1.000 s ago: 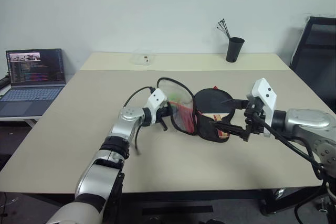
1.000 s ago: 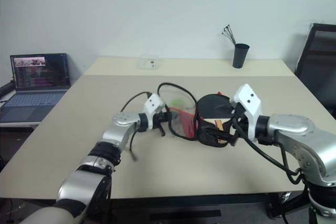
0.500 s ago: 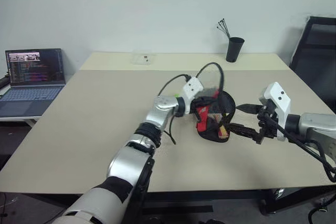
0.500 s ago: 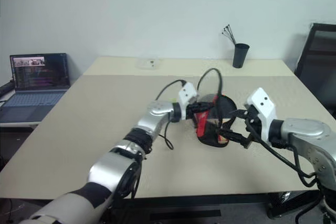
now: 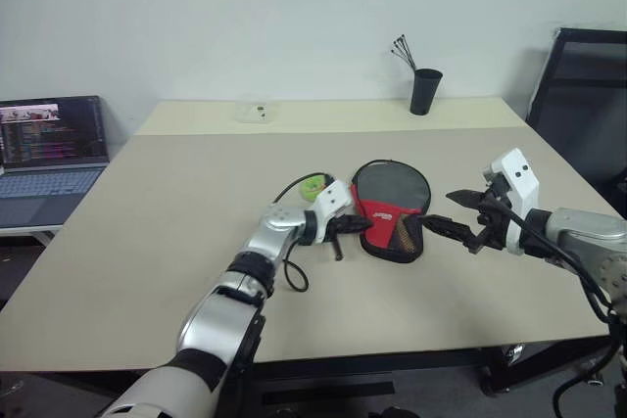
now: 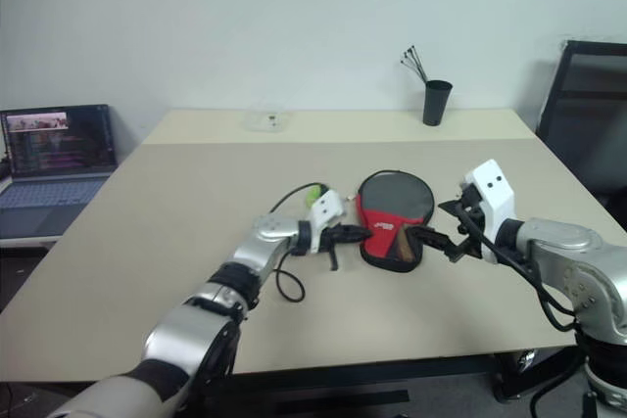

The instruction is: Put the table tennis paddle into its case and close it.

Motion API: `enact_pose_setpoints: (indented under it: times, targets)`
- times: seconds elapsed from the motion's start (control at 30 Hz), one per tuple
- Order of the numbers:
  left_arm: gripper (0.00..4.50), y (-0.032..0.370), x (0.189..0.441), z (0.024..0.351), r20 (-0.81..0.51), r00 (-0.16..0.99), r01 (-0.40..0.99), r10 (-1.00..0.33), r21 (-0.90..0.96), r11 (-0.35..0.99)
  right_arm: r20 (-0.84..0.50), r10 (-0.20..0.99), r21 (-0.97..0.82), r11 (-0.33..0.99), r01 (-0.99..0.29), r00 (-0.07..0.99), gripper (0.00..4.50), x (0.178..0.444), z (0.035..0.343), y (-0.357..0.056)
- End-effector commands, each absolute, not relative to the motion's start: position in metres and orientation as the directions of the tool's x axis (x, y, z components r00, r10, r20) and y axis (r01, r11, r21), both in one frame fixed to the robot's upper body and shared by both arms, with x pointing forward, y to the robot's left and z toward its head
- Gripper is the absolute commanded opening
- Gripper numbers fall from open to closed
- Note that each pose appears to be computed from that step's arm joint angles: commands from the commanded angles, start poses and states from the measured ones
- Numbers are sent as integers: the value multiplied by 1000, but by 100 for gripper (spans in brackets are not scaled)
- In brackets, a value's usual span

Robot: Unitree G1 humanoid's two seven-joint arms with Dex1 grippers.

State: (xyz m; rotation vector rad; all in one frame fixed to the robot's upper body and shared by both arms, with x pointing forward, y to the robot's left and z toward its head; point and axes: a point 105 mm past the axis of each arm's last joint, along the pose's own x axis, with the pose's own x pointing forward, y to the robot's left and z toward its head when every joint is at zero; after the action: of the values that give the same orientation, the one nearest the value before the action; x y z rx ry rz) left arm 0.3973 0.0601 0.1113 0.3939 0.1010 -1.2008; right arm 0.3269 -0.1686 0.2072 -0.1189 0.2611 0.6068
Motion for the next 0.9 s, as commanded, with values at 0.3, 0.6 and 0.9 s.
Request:
enact_pose_setpoints:
  times: [0.3, 0.6, 0.9]
  targets:
    - [2, 114, 372, 169, -71, 456, 877, -887, 205, 434, -280, 261, 25, 964, -265, 924, 450, 391, 170, -200]
    - [2, 120, 361, 193, -40, 485, 853, -874, 242, 462, -325, 258, 23, 964, -265, 910, 450, 408, 136, -191]
    - [2, 117, 362, 200, -40, 486, 849, -873, 259, 460, -371, 312, -4, 942, -337, 875, 450, 412, 122, -168]
